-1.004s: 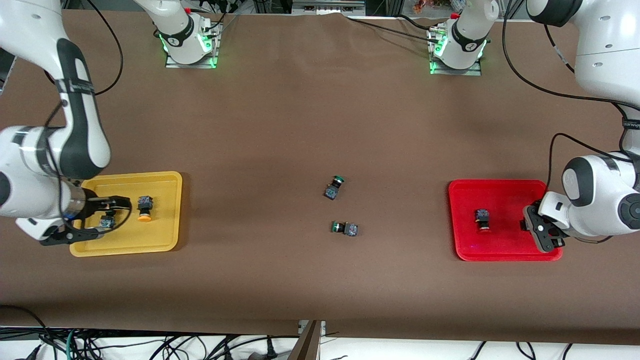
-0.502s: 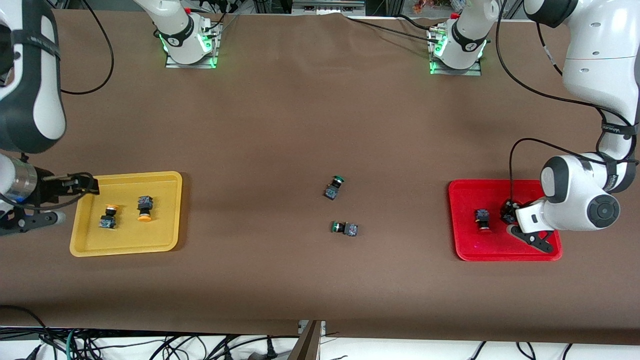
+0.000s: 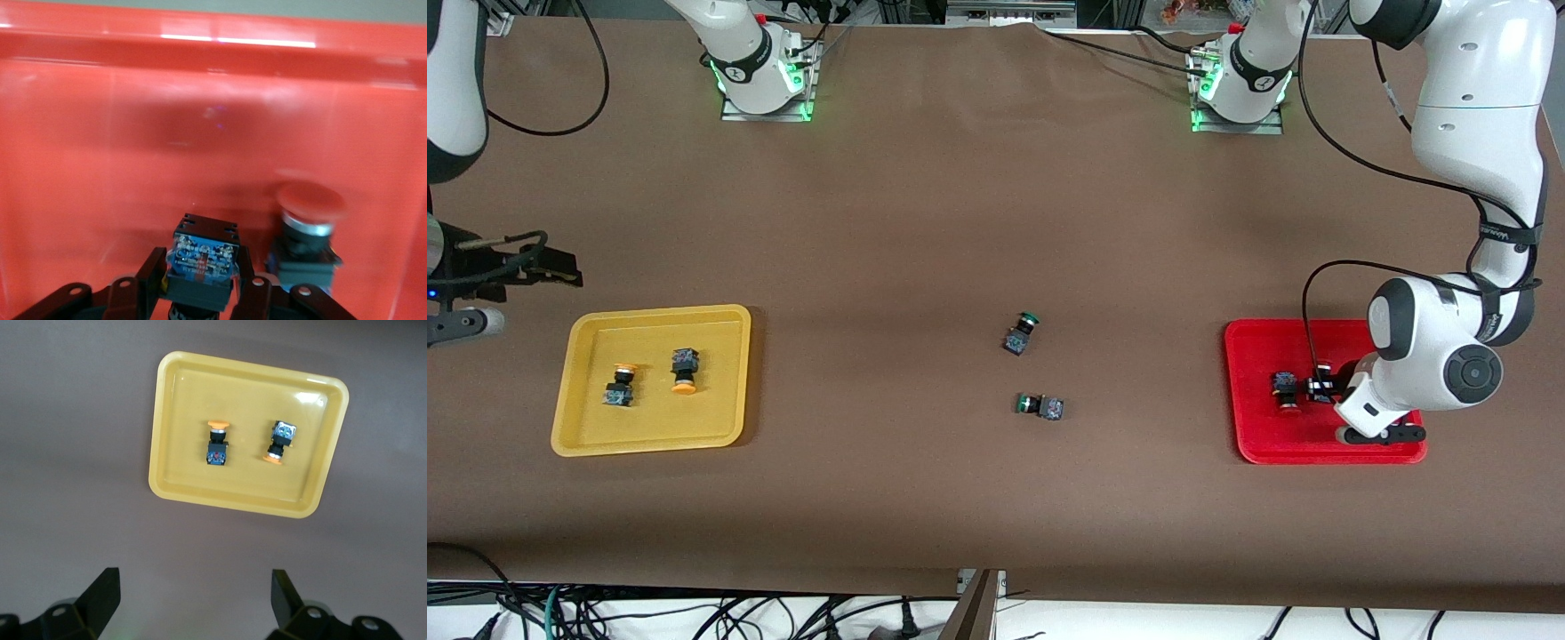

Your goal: Place red and yellow buttons in trays

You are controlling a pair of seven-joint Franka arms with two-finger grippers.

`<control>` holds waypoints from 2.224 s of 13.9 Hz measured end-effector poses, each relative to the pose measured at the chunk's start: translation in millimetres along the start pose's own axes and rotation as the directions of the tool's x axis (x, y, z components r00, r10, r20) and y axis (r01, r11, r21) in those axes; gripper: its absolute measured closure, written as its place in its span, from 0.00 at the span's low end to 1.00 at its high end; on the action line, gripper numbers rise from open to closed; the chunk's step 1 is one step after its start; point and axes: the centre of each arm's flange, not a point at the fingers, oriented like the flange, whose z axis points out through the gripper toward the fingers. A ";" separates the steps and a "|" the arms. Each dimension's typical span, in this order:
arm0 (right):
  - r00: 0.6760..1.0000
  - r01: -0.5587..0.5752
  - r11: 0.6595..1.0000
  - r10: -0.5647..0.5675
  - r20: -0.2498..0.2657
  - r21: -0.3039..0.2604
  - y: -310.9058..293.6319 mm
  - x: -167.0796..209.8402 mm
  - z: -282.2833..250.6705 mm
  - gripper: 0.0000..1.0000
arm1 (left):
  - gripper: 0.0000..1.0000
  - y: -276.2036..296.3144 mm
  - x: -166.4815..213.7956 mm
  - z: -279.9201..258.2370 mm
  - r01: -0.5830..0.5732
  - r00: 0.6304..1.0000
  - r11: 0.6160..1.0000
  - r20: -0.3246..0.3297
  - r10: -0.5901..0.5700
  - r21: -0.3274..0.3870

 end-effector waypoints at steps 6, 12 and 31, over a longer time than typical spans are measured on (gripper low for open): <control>0.997 -0.031 0.999 0.030 -0.066 -0.011 -12.9 -19.0 -24.5 0.00 | 0.38 -22.7 10.5 4.7 0.129 0.987 0.992 -0.091 -0.129 -0.003; 0.988 -0.037 0.999 0.032 -0.149 -0.028 -20.7 -60.3 -65.9 0.00 | 0.00 -12.8 6.5 -77.0 0.118 0.986 0.993 -0.115 -0.119 -0.013; 0.997 -0.056 0.998 0.055 -0.060 -0.009 -26.7 -69.2 -43.8 0.00 | 0.00 85.2 -179.6 -377.4 -0.188 0.980 0.982 -0.058 0.189 0.018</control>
